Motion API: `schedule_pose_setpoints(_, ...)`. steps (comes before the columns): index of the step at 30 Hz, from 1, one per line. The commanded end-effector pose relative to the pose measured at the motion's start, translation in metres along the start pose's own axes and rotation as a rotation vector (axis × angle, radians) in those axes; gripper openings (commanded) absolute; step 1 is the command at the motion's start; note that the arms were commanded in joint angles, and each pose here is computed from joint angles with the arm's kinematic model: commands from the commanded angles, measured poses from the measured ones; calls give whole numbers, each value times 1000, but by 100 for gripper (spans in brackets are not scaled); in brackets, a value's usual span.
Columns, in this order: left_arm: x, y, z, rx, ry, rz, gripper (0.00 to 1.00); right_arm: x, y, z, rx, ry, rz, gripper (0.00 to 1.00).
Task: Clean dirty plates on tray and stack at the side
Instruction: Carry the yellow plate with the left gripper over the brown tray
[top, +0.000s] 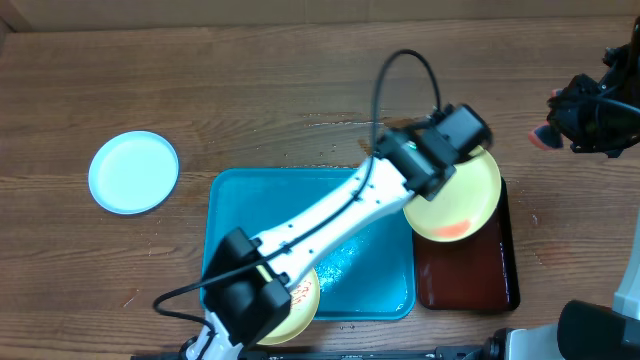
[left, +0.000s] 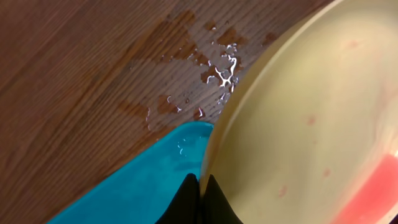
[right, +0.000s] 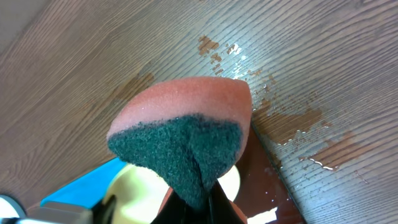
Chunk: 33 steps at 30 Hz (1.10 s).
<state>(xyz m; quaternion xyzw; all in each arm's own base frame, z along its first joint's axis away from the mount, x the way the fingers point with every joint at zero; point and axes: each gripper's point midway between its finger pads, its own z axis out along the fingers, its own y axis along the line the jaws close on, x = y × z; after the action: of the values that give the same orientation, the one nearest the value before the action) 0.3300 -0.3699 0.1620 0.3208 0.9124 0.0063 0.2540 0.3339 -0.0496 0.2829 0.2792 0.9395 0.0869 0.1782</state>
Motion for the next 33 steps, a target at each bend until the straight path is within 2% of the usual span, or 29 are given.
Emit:
schedule_pose_setpoints(1,-16,11,-14,-125,-59,29,4,-4,5,-14,-27,-44,-14,4)
schedule_pose_setpoints(12,-15,24,-31,-302,-78,83,4,-7,3,-14,-19,-57,-9,4)
schedule_pose_setpoints(22,-30,-24,-75,-484,-246,295,4,-9,4,-14,-20,-62,-8,4)
schedule_pose_setpoints(33,-34,-25,-90,-577,-286,327,4,-12,-6,-16,-37,-58,38,4)
